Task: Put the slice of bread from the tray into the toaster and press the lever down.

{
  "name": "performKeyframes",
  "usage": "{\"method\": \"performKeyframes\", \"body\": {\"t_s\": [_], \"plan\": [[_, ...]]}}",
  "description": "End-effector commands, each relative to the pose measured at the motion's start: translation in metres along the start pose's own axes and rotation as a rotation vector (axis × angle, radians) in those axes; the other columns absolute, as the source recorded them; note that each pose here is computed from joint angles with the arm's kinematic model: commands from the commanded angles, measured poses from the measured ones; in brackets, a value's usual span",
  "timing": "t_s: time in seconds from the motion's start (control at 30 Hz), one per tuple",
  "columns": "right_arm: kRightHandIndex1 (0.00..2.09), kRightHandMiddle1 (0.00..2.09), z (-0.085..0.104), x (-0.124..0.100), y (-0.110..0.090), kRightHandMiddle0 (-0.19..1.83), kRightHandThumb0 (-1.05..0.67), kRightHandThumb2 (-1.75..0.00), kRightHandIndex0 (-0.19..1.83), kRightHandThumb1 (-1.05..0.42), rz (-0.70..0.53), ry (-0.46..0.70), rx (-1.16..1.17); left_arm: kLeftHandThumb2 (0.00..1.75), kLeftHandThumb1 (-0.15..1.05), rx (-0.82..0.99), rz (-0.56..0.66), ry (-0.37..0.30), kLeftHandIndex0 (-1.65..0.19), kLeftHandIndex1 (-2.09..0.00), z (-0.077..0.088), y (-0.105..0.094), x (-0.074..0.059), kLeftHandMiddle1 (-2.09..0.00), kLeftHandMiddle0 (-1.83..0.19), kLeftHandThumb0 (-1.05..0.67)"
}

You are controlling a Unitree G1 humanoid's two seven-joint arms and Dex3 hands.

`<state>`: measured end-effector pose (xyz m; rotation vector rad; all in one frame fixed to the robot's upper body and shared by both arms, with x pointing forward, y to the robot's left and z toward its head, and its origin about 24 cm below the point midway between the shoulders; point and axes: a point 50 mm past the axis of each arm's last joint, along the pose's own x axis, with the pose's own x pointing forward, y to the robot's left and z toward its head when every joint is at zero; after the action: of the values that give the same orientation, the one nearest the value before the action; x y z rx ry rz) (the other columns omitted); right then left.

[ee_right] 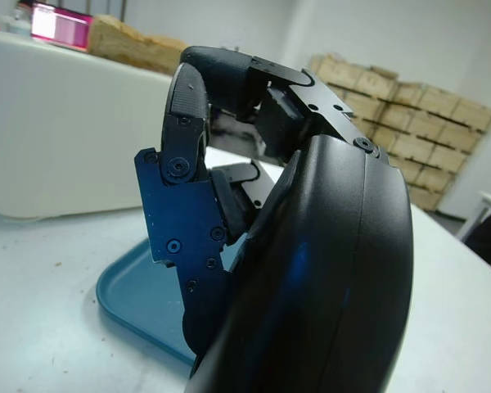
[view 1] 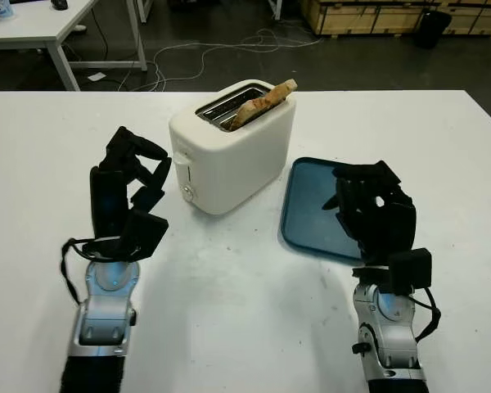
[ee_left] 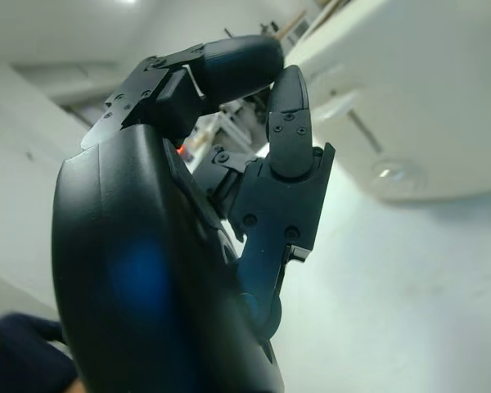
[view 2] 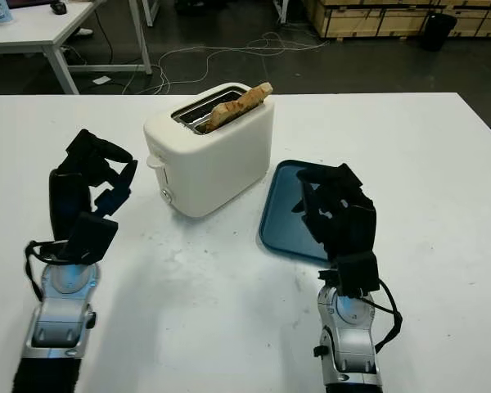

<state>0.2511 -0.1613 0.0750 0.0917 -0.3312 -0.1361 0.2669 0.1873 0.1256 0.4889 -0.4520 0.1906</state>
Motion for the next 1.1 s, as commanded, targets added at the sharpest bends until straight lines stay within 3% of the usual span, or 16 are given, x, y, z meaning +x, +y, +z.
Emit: {"method": "performKeyframes", "body": {"t_s": [0.0, 0.1, 0.2, 0.37, 0.43, 0.5, 0.53, 0.67, 0.77, 0.93, 1.07], "plan": [[1.75, 1.59, -0.001, 0.004, 0.002, 0.61, -0.44, -0.42, 0.80, -0.92, -0.012, -0.005, -0.002, 0.36, 0.92, 0.075, -0.029, -0.042, -0.87, -0.70, 0.005, 0.009, 0.011, -1.74, -0.80, -0.31], [1.75, 1.60, -0.001, 0.005, 0.001, 0.60, -0.46, -0.40, 0.81, -0.92, -0.020, -0.011, -0.014, 0.32, 0.92, 0.201, -0.088, -0.092, -0.96, -0.42, 0.011, 0.020, 0.022, -1.74, -0.81, -0.31], [1.75, 1.61, 0.000, 0.006, 0.001, 0.61, -0.46, -0.40, 0.82, -0.92, -0.023, -0.020, -0.011, 0.25, 0.92, 0.331, -0.194, -0.143, -0.98, -0.30, 0.018, 0.029, 0.034, -1.71, -0.80, -0.30], [1.75, 1.59, 0.001, 0.007, 0.000, 0.61, -0.44, -0.39, 0.81, -0.92, -0.033, -0.020, -0.006, 0.26, 0.92, 0.558, -0.551, -0.159, -0.96, -0.16, 0.040, 0.047, 0.061, -1.51, -0.84, -0.31], [1.75, 1.58, 0.001, 0.007, 0.000, 0.61, -0.44, -0.39, 0.81, -0.92, -0.033, -0.014, -0.001, 0.22, 0.92, 0.629, -0.664, -0.152, -0.93, -0.10, 0.050, 0.053, 0.073, -1.35, -0.85, -0.30], [1.75, 1.56, 0.000, 0.007, 0.000, 0.62, -0.45, -0.38, 0.81, -0.92, -0.033, -0.007, 0.001, 0.16, 0.92, 0.665, -0.736, -0.155, -0.92, -0.05, 0.060, 0.056, 0.082, -1.05, -0.94, -0.27], [1.75, 1.56, 0.000, 0.007, 0.001, 0.63, -0.45, -0.38, 0.81, -0.92, -0.032, -0.008, 0.000, 0.14, 0.92, 0.665, -0.766, -0.156, -0.92, -0.03, 0.065, 0.056, 0.087, -1.02, -0.97, -0.26], [1.75, 1.58, 0.000, 0.006, 0.001, 0.61, -0.46, -0.37, 0.80, -0.92, -0.030, -0.016, -0.014, 0.13, 0.92, 0.669, -0.828, -0.171, -0.90, -0.02, 0.073, 0.053, 0.099, -1.05, -0.99, -0.19], [1.75, 1.59, 0.000, 0.006, 0.000, 0.60, -0.45, -0.37, 0.80, -0.92, -0.036, -0.014, -0.015, 0.12, 0.92, 0.684, -0.875, -0.166, -0.93, -0.02, 0.075, 0.047, 0.104, -1.22, -1.00, -0.16], [1.75, 1.58, 0.000, 0.006, -0.001, 0.60, -0.45, -0.36, 0.79, -0.92, -0.044, -0.009, -0.013, 0.16, 0.92, 0.650, -0.909, -0.159, -0.91, 0.00, 0.068, 0.038, 0.108, -0.66, -0.96, -0.16], [1.75, 1.57, 0.000, 0.006, -0.002, 0.61, -0.46, -0.35, 0.78, -0.92, -0.046, -0.013, -0.021, 0.22, 0.92, 0.623, -0.917, -0.161, -0.88, 0.00, 0.061, 0.031, 0.109, -0.54, -0.99, -0.18]]}}
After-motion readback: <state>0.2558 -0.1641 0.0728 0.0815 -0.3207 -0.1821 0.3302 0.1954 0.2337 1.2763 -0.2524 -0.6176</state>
